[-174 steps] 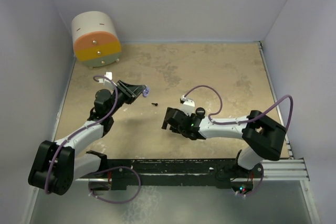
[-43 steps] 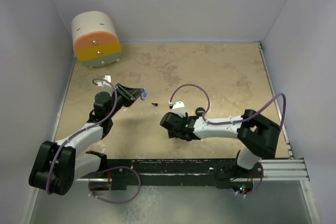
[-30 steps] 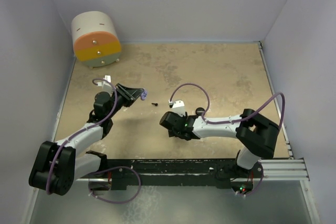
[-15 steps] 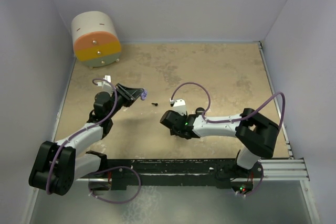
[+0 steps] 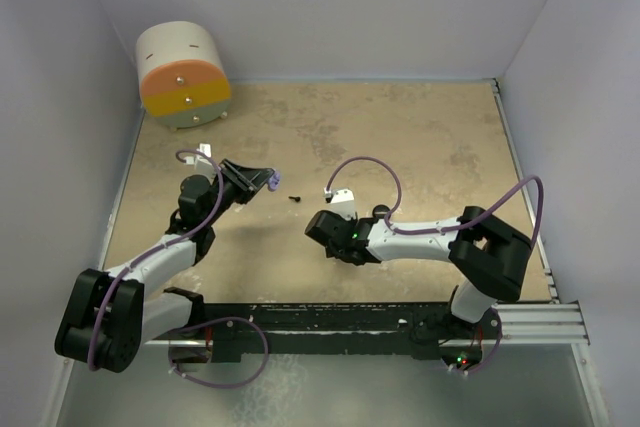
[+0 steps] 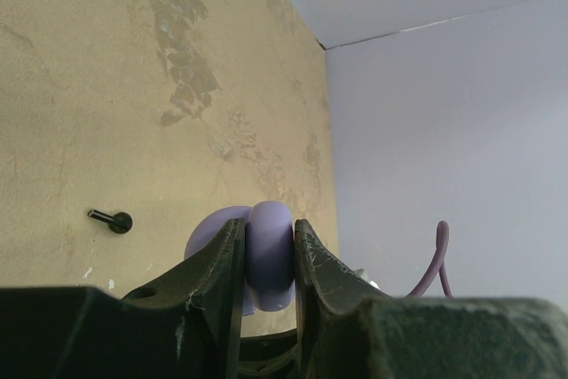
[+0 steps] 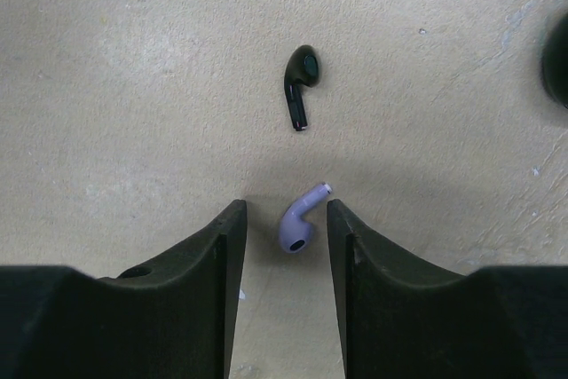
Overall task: Insert the wireless bluetooth earbuds into the charging case
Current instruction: Pick up the earbud from the center of the board.
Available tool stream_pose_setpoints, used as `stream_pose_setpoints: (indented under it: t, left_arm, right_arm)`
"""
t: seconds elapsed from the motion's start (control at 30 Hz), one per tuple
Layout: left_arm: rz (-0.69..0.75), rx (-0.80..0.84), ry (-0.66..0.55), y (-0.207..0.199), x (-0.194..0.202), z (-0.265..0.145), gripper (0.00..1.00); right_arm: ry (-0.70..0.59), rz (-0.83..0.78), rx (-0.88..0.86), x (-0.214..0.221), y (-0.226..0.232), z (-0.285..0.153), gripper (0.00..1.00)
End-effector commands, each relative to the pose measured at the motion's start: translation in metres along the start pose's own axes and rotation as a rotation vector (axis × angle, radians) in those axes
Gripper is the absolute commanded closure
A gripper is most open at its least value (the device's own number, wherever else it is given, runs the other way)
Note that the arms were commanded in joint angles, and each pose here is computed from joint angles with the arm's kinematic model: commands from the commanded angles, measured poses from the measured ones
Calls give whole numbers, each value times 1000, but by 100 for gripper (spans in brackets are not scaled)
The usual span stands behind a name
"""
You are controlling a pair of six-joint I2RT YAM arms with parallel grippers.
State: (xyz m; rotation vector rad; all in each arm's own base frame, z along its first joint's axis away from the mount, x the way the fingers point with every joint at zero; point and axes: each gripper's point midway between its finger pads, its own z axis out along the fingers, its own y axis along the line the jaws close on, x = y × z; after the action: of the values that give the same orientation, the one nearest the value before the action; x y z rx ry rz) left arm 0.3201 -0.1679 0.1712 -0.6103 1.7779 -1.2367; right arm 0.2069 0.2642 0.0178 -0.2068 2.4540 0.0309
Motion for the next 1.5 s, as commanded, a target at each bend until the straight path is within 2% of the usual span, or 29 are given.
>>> stream_pose_setpoints:
  t: [0.0,0.1,0.63,1.47]
  left_arm:
    - [32,46,-38,-11,-10,-2,100]
    - [32,45,-38,-11,-10,-2,100]
    - [34,49,-39,-13,-11,-2,100]
    - [32,44,-38,-11,-9,-3,100]
  right_arm:
    - [63,-52,75,18,-23,0,56]
    - [70,-53,67,21,-23,0,61]
    - [82,-41,63,23,-27,-6,59]
    - [83,-28,22,24,-20,-6,70]
